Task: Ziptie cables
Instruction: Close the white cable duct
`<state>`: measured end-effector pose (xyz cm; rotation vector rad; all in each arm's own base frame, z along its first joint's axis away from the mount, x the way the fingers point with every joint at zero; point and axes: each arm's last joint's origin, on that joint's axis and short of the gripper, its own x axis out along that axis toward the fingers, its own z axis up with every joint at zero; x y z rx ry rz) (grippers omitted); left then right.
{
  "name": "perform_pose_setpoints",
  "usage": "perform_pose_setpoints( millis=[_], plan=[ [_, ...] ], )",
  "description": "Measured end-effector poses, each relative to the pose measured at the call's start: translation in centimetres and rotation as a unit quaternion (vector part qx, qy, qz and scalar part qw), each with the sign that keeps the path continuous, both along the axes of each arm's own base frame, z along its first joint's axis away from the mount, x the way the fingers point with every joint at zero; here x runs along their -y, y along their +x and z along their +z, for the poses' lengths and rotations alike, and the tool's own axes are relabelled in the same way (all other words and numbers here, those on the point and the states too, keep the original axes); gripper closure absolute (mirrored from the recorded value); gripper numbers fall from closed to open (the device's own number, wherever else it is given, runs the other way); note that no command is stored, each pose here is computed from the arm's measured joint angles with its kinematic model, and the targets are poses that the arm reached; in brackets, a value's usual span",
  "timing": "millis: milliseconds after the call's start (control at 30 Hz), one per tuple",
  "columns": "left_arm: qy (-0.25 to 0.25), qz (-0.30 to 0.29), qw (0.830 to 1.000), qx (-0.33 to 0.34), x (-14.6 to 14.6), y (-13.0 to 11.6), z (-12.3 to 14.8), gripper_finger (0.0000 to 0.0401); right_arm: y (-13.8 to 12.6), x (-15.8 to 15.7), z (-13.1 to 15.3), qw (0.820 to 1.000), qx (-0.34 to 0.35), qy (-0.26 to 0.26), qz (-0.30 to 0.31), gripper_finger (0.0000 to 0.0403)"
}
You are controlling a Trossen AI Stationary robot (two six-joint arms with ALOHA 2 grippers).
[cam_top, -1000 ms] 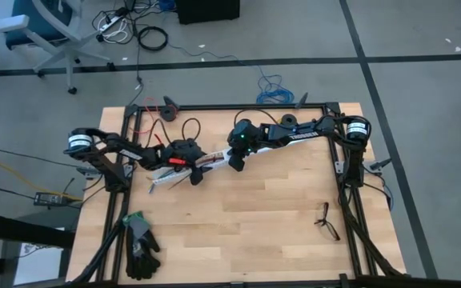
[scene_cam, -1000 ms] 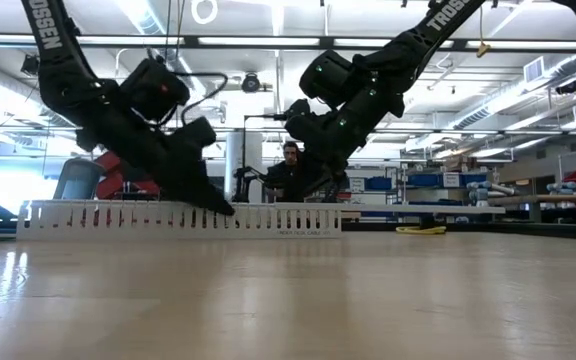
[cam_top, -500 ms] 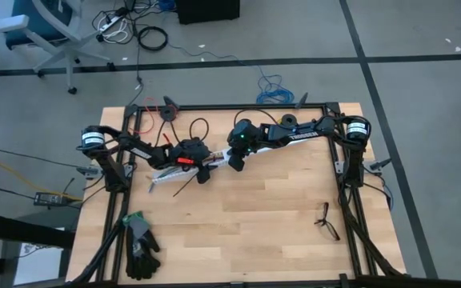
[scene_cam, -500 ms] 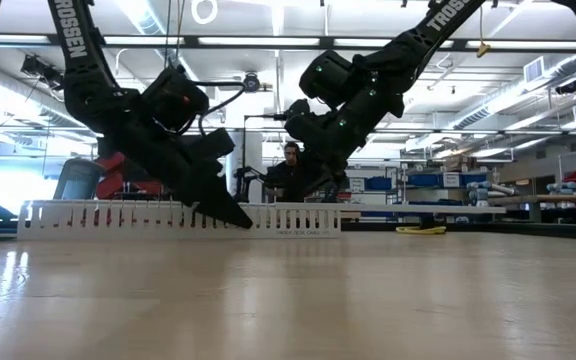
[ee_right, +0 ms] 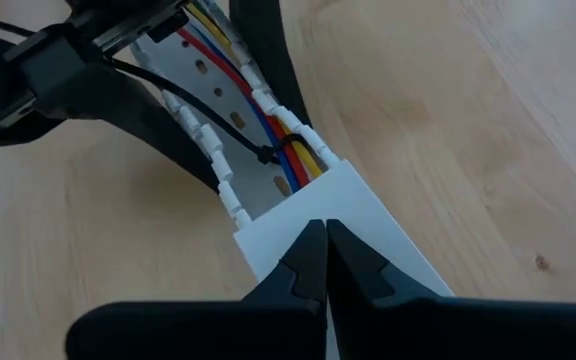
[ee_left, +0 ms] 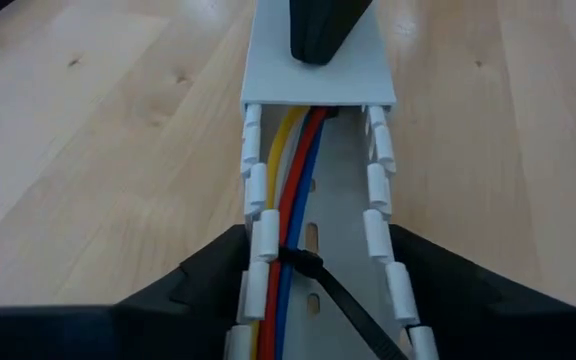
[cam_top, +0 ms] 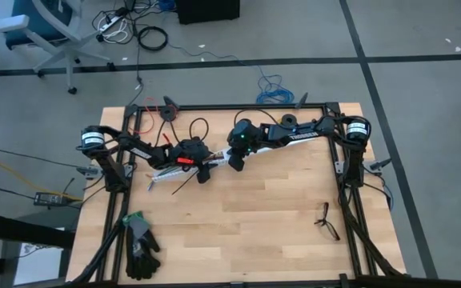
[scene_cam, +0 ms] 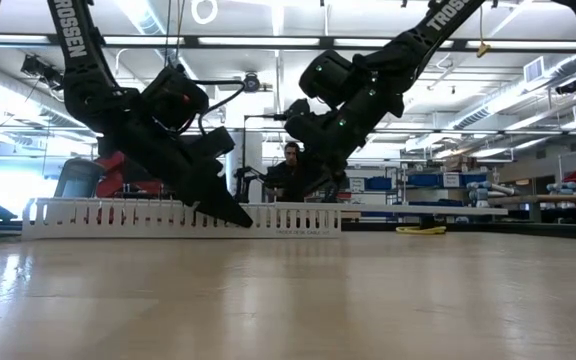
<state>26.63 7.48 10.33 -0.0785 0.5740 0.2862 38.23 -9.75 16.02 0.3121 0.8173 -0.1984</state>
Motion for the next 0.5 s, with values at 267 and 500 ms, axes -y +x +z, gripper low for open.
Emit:
perform_pose_setpoints(
  millis=[267,500],
  plan=[
    [0.002,-0.001,1.000,0.004,0.0,0.0,0.1,0.0172,0.7,-0.5,-0.4,1.000,0.019,-0.005,0.014,0.0403],
    [0.012,-0.003,1.000,0.004,-0.1,0.1,0.1,0.0171,3.9,-0.4,-2.3,0.998,0.033,0.010,0.052,0.0403]
  ],
)
